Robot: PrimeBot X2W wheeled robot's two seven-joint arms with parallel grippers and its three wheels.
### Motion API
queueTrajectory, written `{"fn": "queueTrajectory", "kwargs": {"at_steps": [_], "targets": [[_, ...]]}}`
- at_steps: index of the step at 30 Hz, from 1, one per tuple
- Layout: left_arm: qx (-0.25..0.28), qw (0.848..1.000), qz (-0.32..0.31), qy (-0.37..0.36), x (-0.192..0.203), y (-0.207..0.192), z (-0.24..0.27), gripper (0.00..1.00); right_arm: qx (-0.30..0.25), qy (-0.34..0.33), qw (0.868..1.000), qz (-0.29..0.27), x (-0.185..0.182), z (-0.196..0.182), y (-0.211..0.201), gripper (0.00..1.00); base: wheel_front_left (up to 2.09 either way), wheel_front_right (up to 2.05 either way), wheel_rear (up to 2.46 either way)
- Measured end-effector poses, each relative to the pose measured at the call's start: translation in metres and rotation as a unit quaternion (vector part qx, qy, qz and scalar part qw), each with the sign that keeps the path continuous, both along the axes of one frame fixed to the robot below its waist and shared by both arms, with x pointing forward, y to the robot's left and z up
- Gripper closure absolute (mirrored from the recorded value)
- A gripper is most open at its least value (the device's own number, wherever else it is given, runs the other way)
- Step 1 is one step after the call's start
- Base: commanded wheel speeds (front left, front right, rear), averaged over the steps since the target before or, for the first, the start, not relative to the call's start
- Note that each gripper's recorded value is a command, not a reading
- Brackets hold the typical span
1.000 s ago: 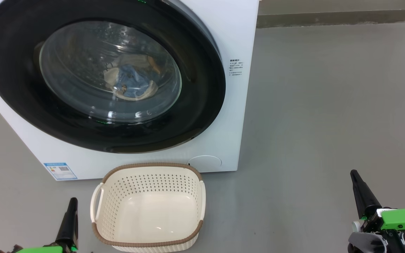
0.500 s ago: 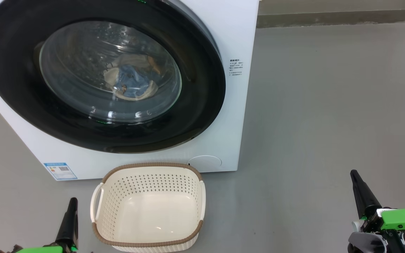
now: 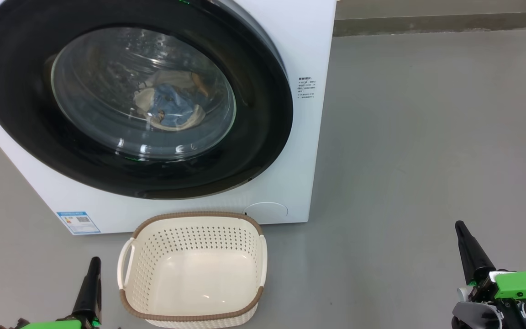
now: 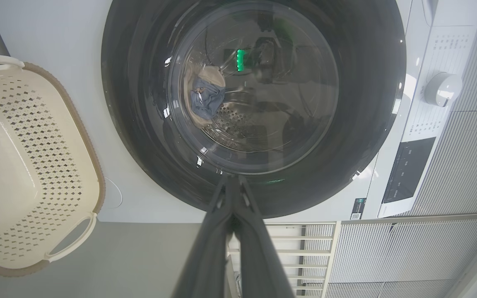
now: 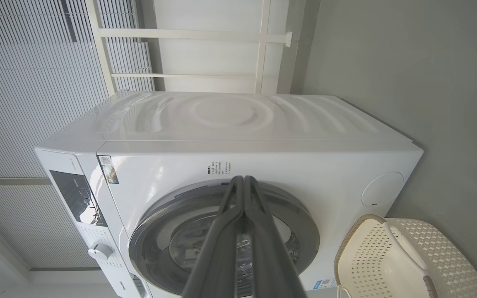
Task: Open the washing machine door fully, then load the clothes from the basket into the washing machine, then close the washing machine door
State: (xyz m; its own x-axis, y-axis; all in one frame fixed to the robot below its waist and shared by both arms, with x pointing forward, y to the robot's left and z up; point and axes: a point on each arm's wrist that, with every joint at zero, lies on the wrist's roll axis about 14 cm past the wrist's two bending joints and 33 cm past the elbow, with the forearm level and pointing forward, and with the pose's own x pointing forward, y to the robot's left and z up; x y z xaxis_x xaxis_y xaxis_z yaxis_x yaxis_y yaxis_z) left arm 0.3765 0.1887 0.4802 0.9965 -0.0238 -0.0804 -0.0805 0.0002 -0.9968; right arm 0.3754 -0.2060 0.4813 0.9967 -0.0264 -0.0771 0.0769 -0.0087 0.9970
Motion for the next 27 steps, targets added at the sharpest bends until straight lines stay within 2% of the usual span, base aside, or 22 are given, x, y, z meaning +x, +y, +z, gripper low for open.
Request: {"fn": "queueTrajectory", "kwargs": {"at_steps": [27], "targets": [[0.000, 1.000, 0.000, 0.000, 0.0000, 0.0000, 0.0000, 1.00, 0.000, 0.000, 1.000, 0.000, 0.0000, 0.0000, 0.0000, 1.00, 0.00, 0.00, 0.00]]}}
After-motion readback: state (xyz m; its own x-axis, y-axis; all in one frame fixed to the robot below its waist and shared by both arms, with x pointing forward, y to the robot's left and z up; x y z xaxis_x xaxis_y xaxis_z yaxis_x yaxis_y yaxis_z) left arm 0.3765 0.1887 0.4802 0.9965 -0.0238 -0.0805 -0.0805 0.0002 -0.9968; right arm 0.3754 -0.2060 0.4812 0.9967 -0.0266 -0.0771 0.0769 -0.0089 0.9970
